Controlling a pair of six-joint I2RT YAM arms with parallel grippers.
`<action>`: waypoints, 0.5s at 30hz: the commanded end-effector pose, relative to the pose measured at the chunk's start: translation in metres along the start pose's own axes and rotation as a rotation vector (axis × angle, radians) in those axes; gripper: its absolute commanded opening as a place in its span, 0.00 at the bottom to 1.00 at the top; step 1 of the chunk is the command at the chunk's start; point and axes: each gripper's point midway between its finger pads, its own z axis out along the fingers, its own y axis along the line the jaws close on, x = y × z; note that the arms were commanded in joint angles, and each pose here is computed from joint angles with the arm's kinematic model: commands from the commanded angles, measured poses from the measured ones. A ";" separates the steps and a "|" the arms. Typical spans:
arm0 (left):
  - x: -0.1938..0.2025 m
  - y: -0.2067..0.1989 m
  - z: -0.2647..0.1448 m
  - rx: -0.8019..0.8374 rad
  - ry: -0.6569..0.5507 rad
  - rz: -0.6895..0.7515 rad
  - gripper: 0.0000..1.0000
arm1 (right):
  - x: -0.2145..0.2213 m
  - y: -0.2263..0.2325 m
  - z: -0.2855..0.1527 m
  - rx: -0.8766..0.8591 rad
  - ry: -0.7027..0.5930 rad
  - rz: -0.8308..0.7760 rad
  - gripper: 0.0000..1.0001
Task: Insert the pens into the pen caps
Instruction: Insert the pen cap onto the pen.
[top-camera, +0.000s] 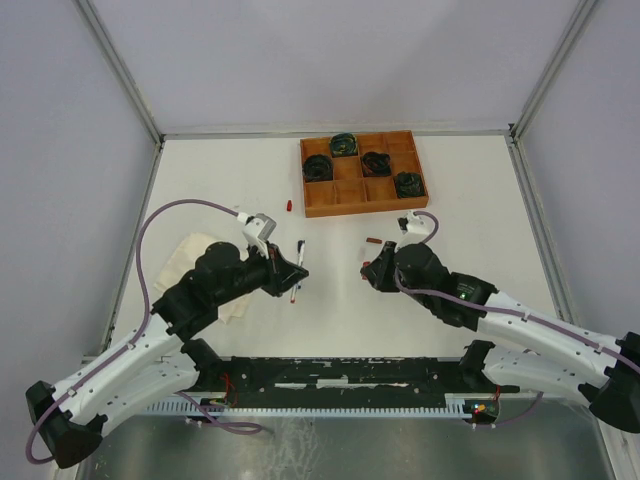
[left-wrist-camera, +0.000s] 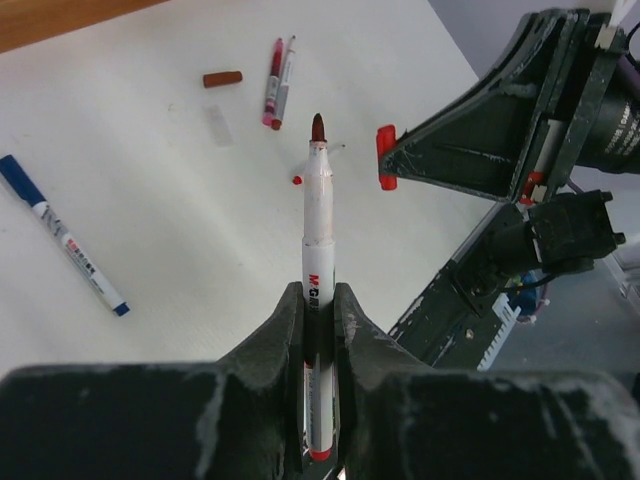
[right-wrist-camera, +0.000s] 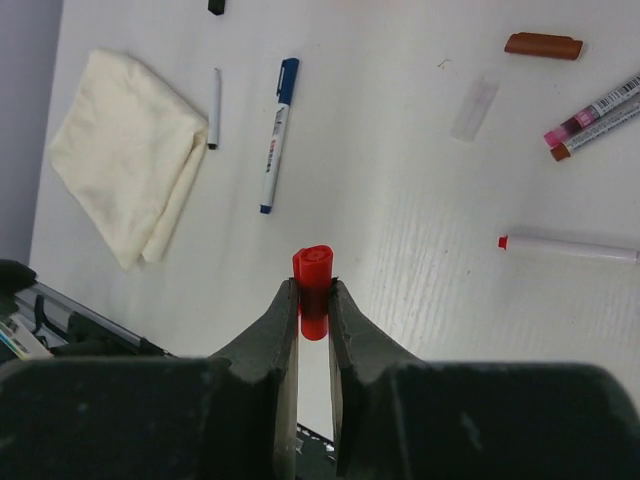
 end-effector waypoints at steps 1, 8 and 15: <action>0.001 -0.027 0.008 0.094 -0.013 -0.015 0.03 | -0.037 0.022 -0.009 -0.107 -0.177 0.181 0.02; 0.027 -0.053 0.019 0.152 0.050 0.023 0.03 | -0.059 0.032 -0.025 -0.219 -0.288 0.305 0.02; 0.042 -0.069 0.029 0.182 0.086 0.052 0.03 | -0.067 0.049 -0.033 -0.353 -0.336 0.366 0.03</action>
